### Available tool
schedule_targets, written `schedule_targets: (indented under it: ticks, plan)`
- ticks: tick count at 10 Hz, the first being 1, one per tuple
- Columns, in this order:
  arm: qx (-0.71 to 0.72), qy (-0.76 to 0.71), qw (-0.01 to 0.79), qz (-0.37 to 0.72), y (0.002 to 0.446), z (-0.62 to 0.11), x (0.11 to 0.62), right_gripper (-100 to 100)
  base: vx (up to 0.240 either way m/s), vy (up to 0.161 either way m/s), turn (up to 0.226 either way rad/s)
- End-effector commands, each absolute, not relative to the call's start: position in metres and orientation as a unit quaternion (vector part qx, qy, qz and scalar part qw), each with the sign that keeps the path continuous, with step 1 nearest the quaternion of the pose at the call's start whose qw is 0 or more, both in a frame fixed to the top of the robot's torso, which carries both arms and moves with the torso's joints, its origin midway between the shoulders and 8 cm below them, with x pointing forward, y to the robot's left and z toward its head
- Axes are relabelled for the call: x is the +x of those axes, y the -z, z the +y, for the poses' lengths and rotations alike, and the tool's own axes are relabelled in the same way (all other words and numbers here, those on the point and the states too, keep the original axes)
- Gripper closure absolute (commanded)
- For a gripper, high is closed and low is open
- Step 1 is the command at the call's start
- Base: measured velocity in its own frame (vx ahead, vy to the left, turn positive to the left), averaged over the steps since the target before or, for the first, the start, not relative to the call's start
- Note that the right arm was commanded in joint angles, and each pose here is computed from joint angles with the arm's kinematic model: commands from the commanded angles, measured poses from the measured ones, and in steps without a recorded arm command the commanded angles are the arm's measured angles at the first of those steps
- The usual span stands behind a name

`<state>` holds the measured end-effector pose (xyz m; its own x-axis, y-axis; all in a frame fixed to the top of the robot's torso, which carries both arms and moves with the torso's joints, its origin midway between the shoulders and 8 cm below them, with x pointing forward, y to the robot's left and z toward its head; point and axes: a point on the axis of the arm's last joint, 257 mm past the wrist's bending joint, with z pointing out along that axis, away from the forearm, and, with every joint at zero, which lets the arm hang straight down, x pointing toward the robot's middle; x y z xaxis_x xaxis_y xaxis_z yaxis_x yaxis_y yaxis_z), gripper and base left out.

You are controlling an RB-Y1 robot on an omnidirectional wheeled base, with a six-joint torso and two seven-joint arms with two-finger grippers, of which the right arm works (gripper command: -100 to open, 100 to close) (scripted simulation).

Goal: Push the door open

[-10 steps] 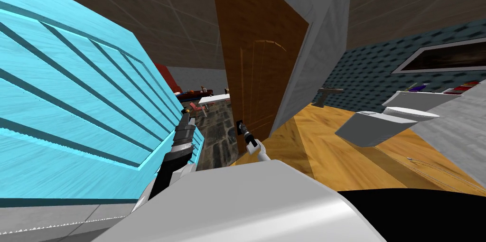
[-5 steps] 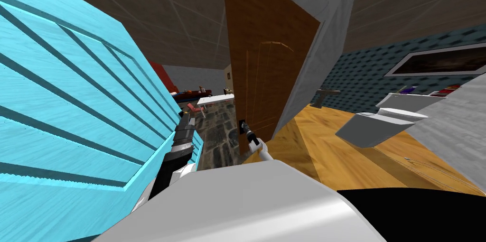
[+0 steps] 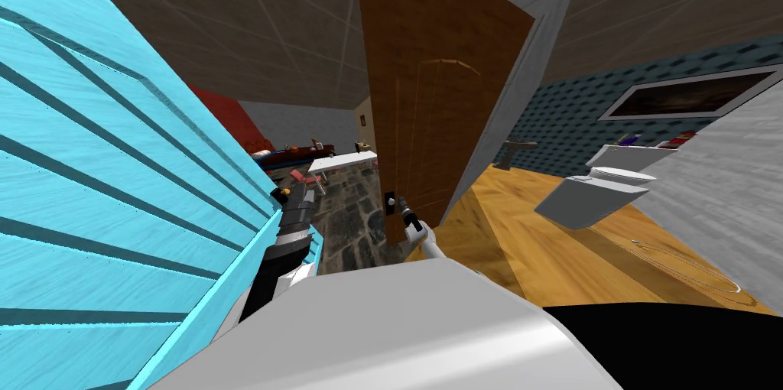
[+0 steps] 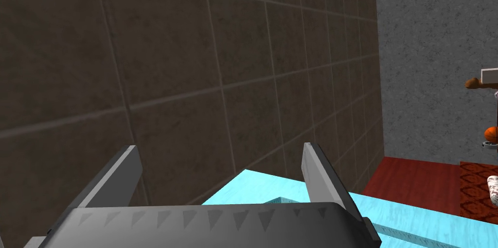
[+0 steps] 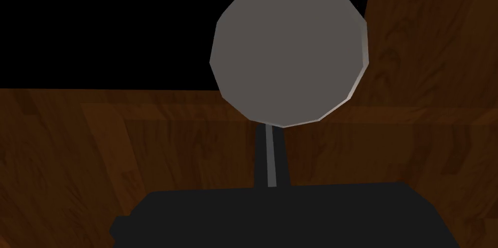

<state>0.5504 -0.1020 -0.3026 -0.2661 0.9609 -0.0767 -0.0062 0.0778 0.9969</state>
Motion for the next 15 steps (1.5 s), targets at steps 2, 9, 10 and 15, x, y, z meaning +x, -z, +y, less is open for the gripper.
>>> schedule_targets:
  ticks: [2, 9, 10, 15]
  plan:
    - [0.412, -0.541, 0.448, 0.581, 0.303, -0.108, 0.55, -100, -0.133, 0.049, -0.057]
    - [0.429, -0.556, 0.435, 0.564, 0.298, -0.095, 0.546, -100, -0.22, 0.034, -0.049]
    - [0.427, -0.551, 0.44, 0.566, 0.299, -0.103, 0.547, -100, 0.101, 0.053, 0.03]
    - [0.426, -0.548, 0.447, 0.565, 0.299, -0.112, 0.55, -100, 0.19, 0.048, 0.018]
